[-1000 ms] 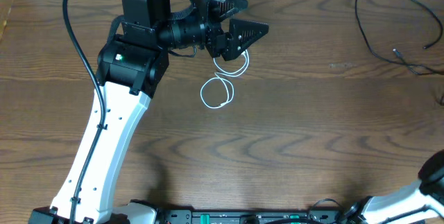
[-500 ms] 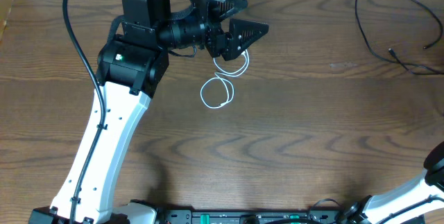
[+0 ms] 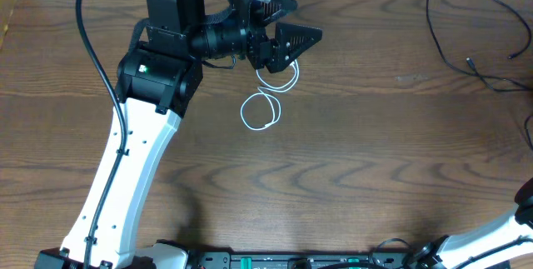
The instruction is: Untangle cables
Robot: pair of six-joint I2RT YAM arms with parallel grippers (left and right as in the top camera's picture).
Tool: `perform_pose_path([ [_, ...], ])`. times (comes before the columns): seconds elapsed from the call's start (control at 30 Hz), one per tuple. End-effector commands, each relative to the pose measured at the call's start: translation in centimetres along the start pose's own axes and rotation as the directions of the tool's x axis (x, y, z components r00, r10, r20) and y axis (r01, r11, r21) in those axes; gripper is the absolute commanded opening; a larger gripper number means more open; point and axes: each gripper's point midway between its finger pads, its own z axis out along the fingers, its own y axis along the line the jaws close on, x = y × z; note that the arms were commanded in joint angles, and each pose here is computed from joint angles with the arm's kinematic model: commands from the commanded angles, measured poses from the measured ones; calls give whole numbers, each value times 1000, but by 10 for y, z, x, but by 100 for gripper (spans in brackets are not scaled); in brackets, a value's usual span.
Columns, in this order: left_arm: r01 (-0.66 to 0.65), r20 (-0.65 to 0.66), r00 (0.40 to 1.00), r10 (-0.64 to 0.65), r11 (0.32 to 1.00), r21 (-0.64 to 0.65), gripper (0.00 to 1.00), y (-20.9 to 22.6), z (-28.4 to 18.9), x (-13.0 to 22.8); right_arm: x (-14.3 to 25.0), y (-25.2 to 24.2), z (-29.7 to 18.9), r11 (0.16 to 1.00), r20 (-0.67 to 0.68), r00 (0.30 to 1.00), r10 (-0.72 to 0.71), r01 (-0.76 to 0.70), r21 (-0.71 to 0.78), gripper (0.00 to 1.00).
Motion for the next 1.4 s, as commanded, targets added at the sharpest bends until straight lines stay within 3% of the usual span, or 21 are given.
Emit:
perform_pose_path([
  [0.0,5,-4,1000,-5,1000,-6,85,3,0,1,-1,29,-14,984,3,996,-88,87,-158,99],
  [0.13,9,-8,1000,-9,1000,-6,86,3,0,2,-7,63,-54,928,92,977,-190,210,-306,99],
  [0.23,11,-7,1000,-12,999,-31,86,8,0,2,-1,100,-102,814,224,920,-321,389,-432,99],
  [0.43,40,-16,999,-44,982,-185,87,34,-2,9,18,141,-166,668,427,780,-457,618,-414,99],
  [0.6,61,-25,997,-74,940,-337,87,60,-10,16,61,188,-172,560,428,719,-547,695,-451,99],
  [0.77,75,-43,992,-120,821,-566,88,99,-31,30,113,242,-159,430,410,635,-655,760,-488,99],
  [0.93,61,-69,980,-189,607,-792,91,135,-70,53,173,290,-125,313,355,546,-759,784,-536,99],
  [1.03,143,14,964,-267,473,-869,96,150,-94,62,212,315,-99,248,318,483,-816,789,-563,99],
  [1.27,209,68,936,-345,390,-897,96,164,-124,75,304,358,-46,106,268,345,-900,768,-631,98],
  [1.37,214,70,927,-368,366,-906,96,167,-133,81,341,368,-29,90,233,315,-920,750,-656,92],
])
